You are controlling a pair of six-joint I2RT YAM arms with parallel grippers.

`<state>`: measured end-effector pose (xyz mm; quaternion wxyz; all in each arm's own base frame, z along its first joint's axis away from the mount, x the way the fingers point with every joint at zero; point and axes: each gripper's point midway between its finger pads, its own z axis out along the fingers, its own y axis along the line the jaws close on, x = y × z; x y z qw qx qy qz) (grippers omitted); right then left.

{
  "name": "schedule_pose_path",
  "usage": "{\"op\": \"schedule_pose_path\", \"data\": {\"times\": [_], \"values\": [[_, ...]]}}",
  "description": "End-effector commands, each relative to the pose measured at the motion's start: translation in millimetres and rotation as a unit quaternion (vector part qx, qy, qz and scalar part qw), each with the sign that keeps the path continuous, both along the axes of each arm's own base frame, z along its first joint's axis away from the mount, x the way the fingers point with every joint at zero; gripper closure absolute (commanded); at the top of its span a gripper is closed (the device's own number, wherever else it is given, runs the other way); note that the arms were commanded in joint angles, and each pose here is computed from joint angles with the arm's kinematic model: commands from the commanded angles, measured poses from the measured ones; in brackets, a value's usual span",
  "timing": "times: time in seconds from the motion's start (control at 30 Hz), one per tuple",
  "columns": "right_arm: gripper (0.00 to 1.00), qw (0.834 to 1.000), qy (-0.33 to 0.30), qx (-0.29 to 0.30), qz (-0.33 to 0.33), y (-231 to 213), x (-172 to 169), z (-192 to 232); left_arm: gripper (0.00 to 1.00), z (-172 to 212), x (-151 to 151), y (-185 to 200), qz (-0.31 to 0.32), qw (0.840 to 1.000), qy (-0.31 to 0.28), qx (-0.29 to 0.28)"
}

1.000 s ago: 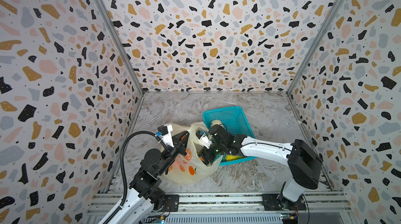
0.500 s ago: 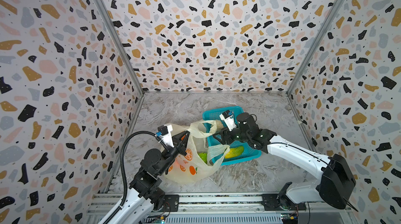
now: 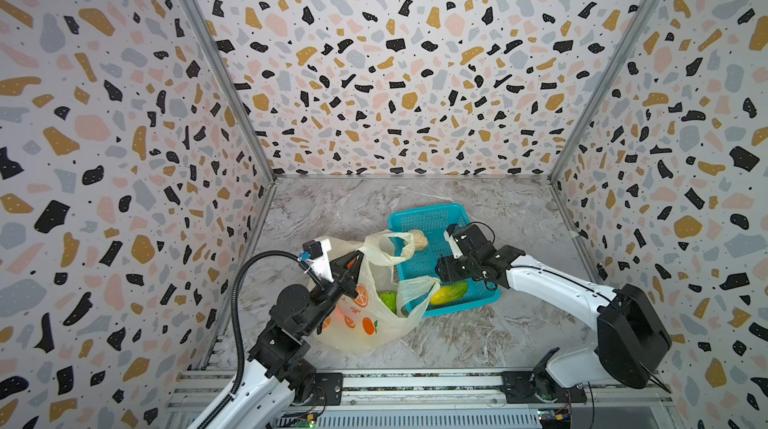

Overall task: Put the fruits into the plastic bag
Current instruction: 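Move the right gripper into the basket and grasp the yellow-green fruit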

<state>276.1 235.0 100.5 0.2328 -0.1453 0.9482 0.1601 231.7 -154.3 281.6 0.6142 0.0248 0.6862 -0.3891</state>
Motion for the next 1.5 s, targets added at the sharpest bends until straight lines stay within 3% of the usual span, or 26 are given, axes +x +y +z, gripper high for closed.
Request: {"op": "schedule_pose_path", "data": {"times": [0.0, 0.37, 0.57, 0.87, 1.13, 1.47], "values": [[0.27, 0.998, 0.053, -0.023, -0.031, -17.1, -19.0, -18.4, 1.0, 5.2, 0.2, 1.7, 0.004, 1.0, -0.014, -0.009], [0.27, 0.989, 0.146, -0.004, -0.037, -20.8, -47.5, -49.8, 1.0, 2.7, 0.4, 1.5, 0.004, 1.0, -0.014, -0.007], [0.27, 0.988, 0.148, 0.027, -0.028, -9.0, -37.5, -50.4, 1.0, 2.7, 0.8, 1.2, 0.004, 1.0, -0.014, -0.007], [0.27, 0.982, 0.137, 0.11, 0.074, 40.6, -40.4, -23.5, 1.0, 2.2, 2.0, 0.7, 0.004, 1.0, -0.013, -0.004], [0.25, 0.989, 0.081, 0.021, 0.124, 32.9, -44.8, -8.9, 1.0, 2.5, 3.8, -2.4, -0.001, 1.0, -0.011, -0.003], [0.25, 0.978, 0.076, -0.113, 0.156, 12.2, -60.4, -19.0, 1.0, 1.3, 4.7, -4.6, -0.005, 1.0, -0.009, -0.005]]}}
